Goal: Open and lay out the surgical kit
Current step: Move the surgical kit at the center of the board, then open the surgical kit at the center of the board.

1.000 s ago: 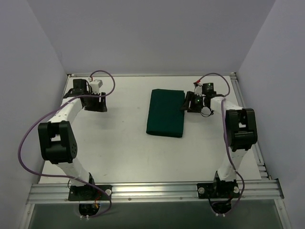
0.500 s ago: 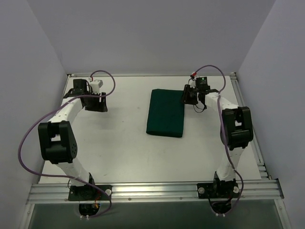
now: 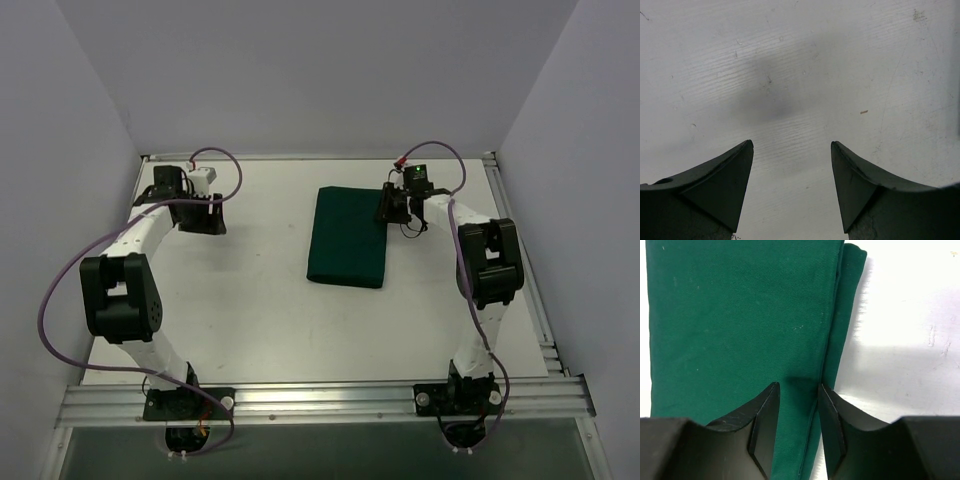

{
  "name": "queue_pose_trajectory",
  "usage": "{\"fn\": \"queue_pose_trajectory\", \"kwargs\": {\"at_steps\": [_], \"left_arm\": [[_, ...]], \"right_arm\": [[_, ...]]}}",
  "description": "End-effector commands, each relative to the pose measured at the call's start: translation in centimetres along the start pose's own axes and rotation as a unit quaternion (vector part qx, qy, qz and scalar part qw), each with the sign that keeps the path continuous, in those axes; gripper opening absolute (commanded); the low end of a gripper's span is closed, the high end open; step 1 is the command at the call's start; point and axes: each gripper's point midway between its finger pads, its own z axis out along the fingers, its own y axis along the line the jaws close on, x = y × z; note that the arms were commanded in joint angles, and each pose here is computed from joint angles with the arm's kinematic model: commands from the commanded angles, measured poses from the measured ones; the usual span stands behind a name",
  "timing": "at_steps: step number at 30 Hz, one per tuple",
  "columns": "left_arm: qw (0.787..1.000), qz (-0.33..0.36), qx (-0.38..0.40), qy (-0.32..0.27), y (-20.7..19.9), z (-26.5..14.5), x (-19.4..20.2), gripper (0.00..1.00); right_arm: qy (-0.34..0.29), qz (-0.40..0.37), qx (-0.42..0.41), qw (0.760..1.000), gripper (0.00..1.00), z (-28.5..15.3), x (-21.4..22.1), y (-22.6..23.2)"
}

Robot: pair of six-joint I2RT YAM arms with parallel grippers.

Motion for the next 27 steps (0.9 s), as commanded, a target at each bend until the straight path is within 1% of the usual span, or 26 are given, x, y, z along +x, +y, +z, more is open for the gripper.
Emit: {"fn": "queue_pose_trajectory", "kwargs": {"at_steps": [1, 5, 10, 13, 14, 17, 22, 24, 27], "left_arm": [[0.999, 0.014, 0.012, -0.027, -0.7, -0.6, -1.4, 0.73], [0.999, 0.015, 0.012, -0.028, -0.7, -0.6, -1.4, 0.73], [0.999, 0.015, 0.013, -0.027, -0.8, -0.5, -1.4, 0.73], [0.999, 0.016, 0.011, -0.027, -0.7, -0.6, -1.4, 0.73], [0.999, 0.016, 0.010, -0.027, -0.6, -0.6, -1.4, 0.73], [1.000, 0.015, 0.007, -0.025, -0.5, -0.5, -1.3, 0.73], [1.000, 0.014, 0.006, -0.024, -0.4, -0.3, -1.3, 0.73], [1.000, 0.015, 0.006, -0.024, -0.4, -0.3, -1.3, 0.73], [1.000, 0.016, 0.004, -0.022, -0.4, -0.3, -1.2, 0.73]], "right_arm": [[-0.010, -0.003, 0.015, 1.000, 0.33, -0.2, -1.0, -0.1], [-0.017, -0.010, 0.025, 0.999, 0.35, -0.7, -1.5, -0.4], [-0.005, -0.005, 0.003, 1.000, 0.34, 0.0, -0.7, 0.2], [0.005, 0.002, -0.004, 1.000, 0.30, 0.3, 0.1, 0.3], [-0.005, -0.001, -0.015, 1.000, 0.27, 0.5, -0.4, 0.8], [-0.005, -0.001, -0.020, 1.000, 0.22, 0.7, -0.4, 1.1], [0.000, 0.000, -0.035, 0.999, 0.22, 1.1, -0.3, 1.9], [0.000, 0.002, -0.043, 0.999, 0.20, 1.1, -0.3, 2.3], [-0.001, 0.005, -0.047, 0.999, 0.13, 1.2, -0.5, 2.4]]}}
